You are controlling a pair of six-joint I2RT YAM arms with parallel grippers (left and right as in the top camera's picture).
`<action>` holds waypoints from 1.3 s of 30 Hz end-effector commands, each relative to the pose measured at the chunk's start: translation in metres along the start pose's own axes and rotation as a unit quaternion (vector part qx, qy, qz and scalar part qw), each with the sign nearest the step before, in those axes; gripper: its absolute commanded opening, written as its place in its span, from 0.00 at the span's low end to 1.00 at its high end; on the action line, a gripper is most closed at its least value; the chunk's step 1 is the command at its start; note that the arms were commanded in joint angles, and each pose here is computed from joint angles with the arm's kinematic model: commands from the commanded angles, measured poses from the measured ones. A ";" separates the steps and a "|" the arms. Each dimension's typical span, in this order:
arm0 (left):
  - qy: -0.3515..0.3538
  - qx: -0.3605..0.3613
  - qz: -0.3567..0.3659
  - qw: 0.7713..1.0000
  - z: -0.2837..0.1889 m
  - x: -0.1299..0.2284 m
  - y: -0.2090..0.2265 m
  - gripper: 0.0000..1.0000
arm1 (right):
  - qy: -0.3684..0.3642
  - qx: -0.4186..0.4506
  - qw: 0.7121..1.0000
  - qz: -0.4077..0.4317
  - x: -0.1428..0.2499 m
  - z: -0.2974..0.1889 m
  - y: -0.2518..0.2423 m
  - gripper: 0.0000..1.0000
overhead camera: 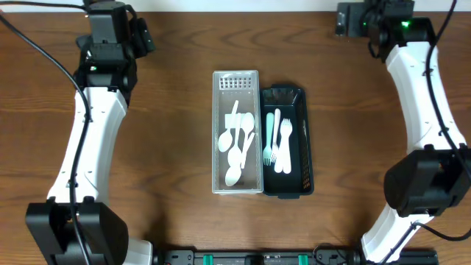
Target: Pack container
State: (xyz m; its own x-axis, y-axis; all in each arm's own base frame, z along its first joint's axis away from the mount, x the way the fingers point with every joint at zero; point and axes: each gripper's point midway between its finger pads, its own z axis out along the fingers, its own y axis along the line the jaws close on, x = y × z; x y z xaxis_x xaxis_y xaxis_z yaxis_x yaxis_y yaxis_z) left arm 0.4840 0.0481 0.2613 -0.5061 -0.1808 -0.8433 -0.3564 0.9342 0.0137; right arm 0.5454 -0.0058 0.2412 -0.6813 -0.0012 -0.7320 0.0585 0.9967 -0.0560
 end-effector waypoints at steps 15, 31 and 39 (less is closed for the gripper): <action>-0.095 0.037 -0.004 0.995 -0.112 0.102 0.049 0.98 | -0.086 0.028 0.995 0.034 0.078 -0.066 -0.045 0.99; -0.209 0.069 -0.038 0.975 -0.195 0.136 0.079 0.98 | -0.120 0.007 0.992 0.025 0.261 -0.130 -0.026 0.99; -0.202 0.068 -0.036 0.976 -0.194 0.140 0.080 0.98 | -0.104 0.005 0.994 0.024 0.284 -0.134 -0.025 0.99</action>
State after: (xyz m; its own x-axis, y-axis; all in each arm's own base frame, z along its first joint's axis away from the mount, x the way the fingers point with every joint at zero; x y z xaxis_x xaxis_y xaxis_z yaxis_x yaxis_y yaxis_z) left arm 0.2340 0.0385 0.2449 -0.1290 -0.1492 -0.9804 -0.2631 0.9583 -0.1112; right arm 0.2537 -0.0239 0.1270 -0.5081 0.0365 -0.8605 0.1144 0.9931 -0.0255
